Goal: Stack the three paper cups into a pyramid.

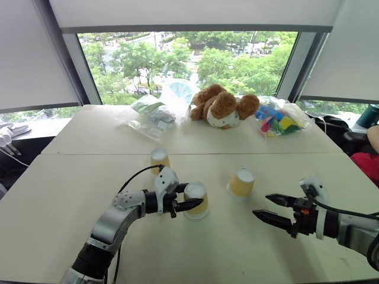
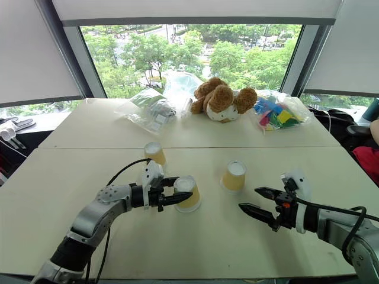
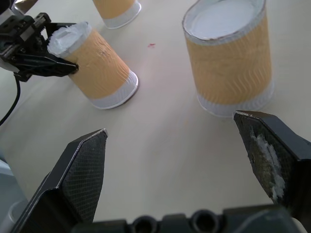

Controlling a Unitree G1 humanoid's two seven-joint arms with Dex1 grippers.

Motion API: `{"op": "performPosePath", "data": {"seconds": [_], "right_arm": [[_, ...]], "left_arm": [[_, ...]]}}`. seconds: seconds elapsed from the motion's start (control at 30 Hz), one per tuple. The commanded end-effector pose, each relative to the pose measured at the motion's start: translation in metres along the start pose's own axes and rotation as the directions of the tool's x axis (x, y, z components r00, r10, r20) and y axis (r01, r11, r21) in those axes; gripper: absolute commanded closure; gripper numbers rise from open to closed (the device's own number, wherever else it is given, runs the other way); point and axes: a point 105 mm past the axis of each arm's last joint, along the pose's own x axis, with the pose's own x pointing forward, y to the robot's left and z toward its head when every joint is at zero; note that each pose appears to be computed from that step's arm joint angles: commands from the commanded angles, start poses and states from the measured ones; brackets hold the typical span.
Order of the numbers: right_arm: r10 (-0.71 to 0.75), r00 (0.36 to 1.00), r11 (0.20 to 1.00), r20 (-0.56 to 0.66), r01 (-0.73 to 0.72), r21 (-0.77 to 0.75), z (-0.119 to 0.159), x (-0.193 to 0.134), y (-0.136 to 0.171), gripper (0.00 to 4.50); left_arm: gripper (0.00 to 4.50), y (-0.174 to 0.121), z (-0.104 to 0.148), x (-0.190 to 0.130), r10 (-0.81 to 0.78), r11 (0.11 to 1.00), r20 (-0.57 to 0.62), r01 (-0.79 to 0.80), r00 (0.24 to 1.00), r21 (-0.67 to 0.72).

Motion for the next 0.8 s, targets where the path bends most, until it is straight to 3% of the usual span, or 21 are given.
{"op": "performPosePath", "data": {"seconds": [0.03, 0.1, 0.27, 0.43, 0.57, 0.67, 0.8], "right_arm": [[0.0, 1.0, 0.999, 0.028, 0.001, -0.039, 0.01, -0.002, 0.004, 0.0], [-0.001, 1.0, 0.999, 0.029, 0.002, -0.039, 0.01, -0.002, 0.003, 0.0], [-0.009, 1.0, 0.999, 0.026, 0.01, -0.031, 0.009, -0.005, 0.0, 0.0], [-0.017, 0.999, 1.0, 0.032, 0.018, -0.018, 0.009, -0.01, -0.004, 0.0], [-0.01, 0.999, 1.0, 0.034, 0.011, -0.012, 0.009, -0.007, -0.008, 0.0], [0.008, 0.999, 1.0, 0.031, -0.007, -0.02, 0.01, -0.001, -0.008, 0.0], [0.021, 0.999, 0.999, 0.034, -0.02, -0.029, 0.013, 0.003, -0.007, 0.0]], "left_arm": [[1.03, -0.005, 0.005, 0.0, -0.019, 0.999, 0.028, 0.018, 0.999, 0.028], [0.02, -0.002, 0.007, -0.001, -0.006, 1.0, 0.039, 0.005, 0.999, 0.026], [0.02, 0.006, 0.022, -0.019, 0.084, 0.996, 0.059, -0.085, 0.995, 0.014], [0.02, 0.01, 0.031, -0.087, 0.243, 0.969, 0.0, -0.243, 0.97, -0.034], [0.02, 0.031, 0.03, -0.127, 0.386, 0.922, -0.047, -0.387, 0.921, -0.03], [0.02, 0.044, 0.034, -0.133, 0.4, 0.915, -0.031, -0.401, 0.916, -0.053], [0.02, 0.082, 0.033, -0.135, 0.494, 0.87, 0.01, -0.494, 0.87, -0.019]]}}
